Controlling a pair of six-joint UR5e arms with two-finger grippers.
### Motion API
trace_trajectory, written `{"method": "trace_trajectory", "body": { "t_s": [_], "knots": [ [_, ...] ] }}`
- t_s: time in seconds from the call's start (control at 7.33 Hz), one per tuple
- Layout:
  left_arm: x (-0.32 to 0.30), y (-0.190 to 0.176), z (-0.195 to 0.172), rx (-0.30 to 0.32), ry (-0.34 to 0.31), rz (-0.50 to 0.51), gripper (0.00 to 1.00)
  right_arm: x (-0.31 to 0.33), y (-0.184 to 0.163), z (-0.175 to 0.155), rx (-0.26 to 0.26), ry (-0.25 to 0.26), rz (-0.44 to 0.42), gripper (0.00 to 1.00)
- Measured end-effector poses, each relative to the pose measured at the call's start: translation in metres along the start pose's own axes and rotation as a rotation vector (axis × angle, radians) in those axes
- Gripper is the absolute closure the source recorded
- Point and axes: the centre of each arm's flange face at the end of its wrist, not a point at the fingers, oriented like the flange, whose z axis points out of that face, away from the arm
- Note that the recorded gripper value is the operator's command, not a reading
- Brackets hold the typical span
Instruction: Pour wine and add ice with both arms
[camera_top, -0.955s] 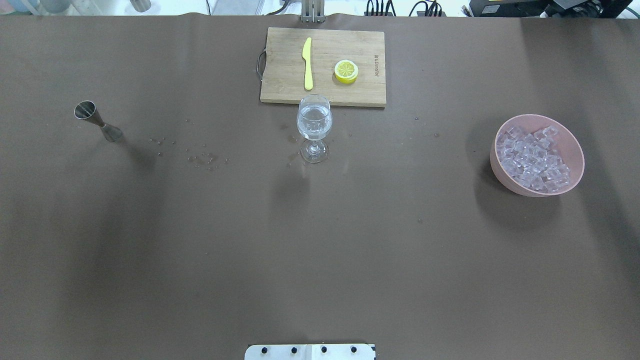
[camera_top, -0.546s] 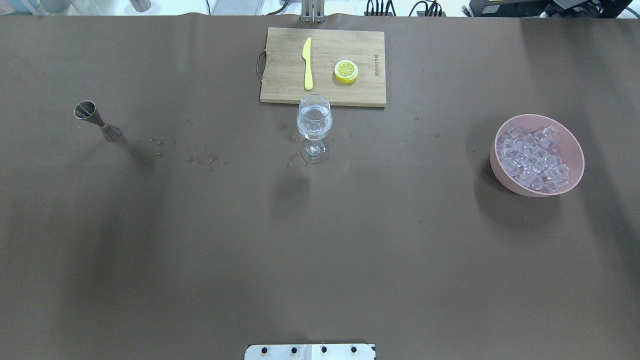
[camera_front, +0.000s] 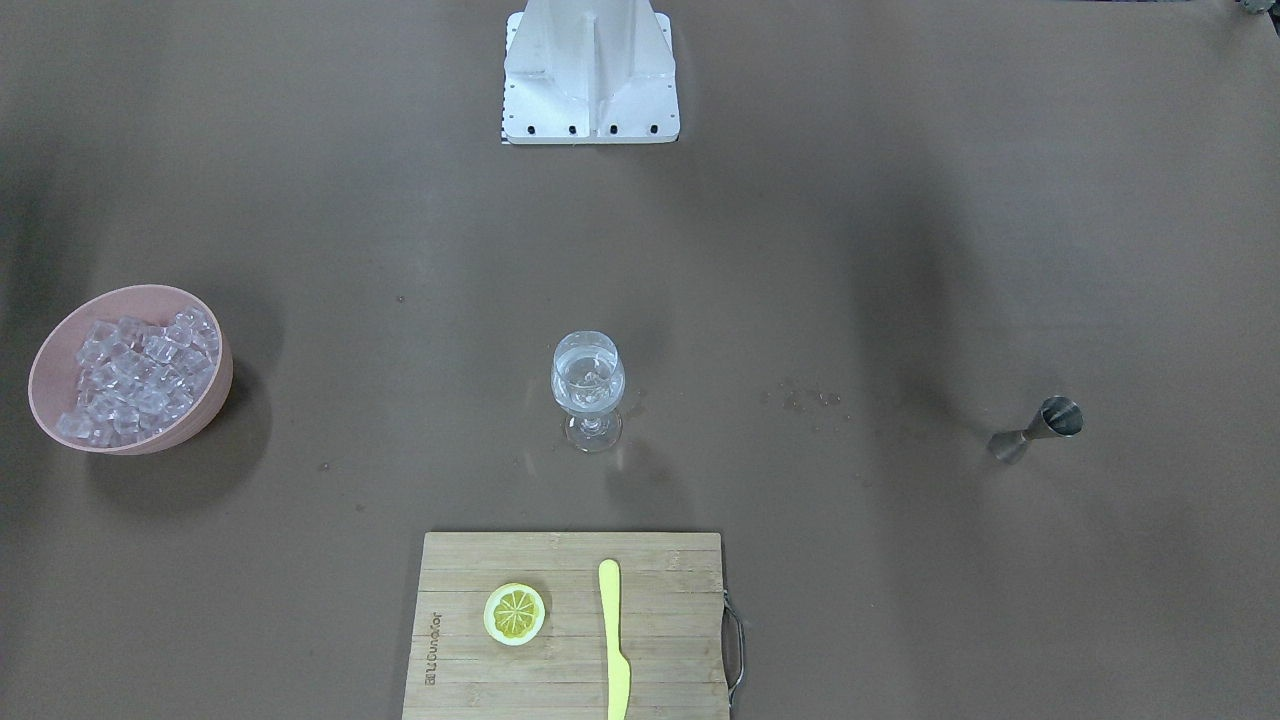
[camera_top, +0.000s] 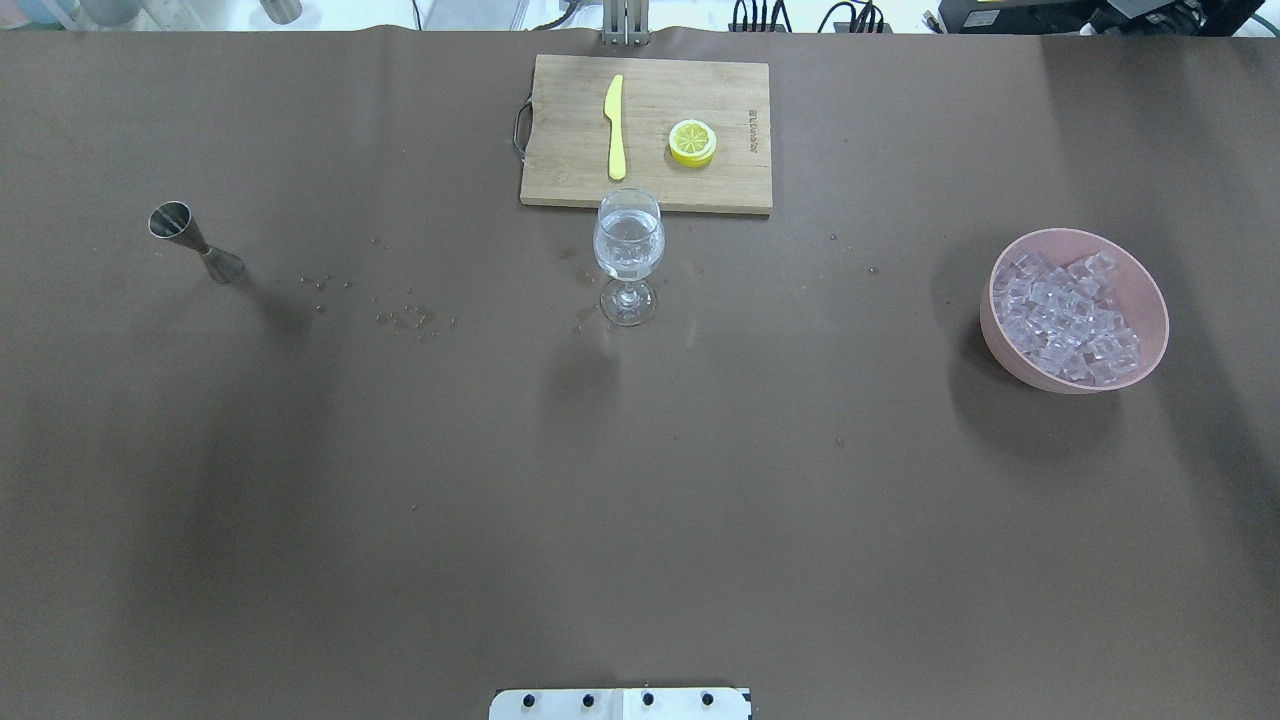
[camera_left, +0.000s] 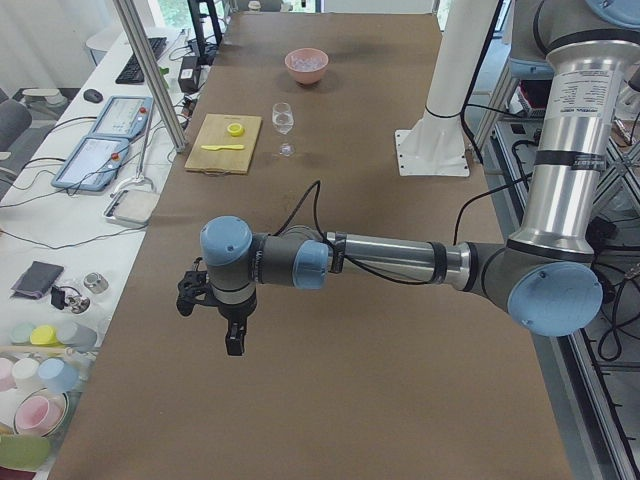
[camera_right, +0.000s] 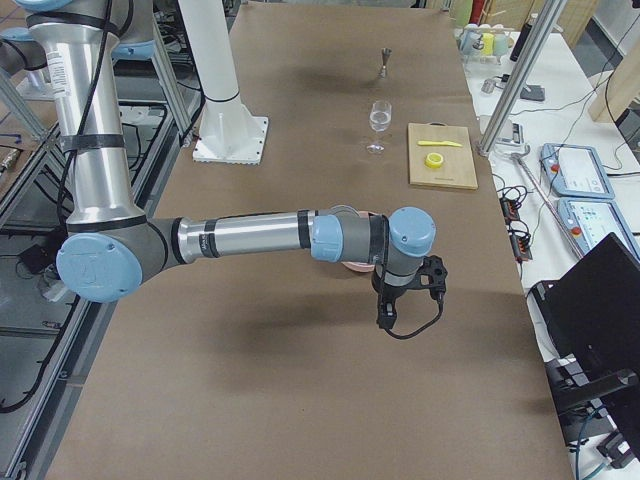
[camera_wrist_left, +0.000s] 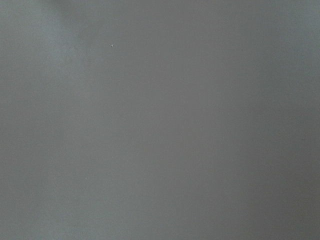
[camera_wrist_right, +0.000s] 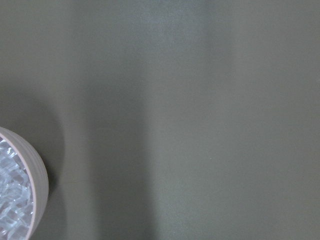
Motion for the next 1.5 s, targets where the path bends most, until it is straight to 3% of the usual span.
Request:
{"method": "trace_trajectory", "body": {
  "t_s": [0.41, 0.96, 1.5],
  "knots": [
    [0.005, 0.003, -0.006, 0.012, 0.000, 0.009, 0.02, -0.008, 0.006, -0.008, 0.017, 0.001, -0.009, 0.00],
    [-0.021, 0.019, 0.024, -0.043, 0.001, -0.036, 0.02, -0.002, 0.012, -0.005, 0.011, 0.015, -0.004, 0.00],
    [-0.018, 0.016, 0.022, -0.039, 0.002, -0.030, 0.02, 0.001, 0.014, -0.004, 0.009, 0.018, -0.001, 0.00]
  ]
}}
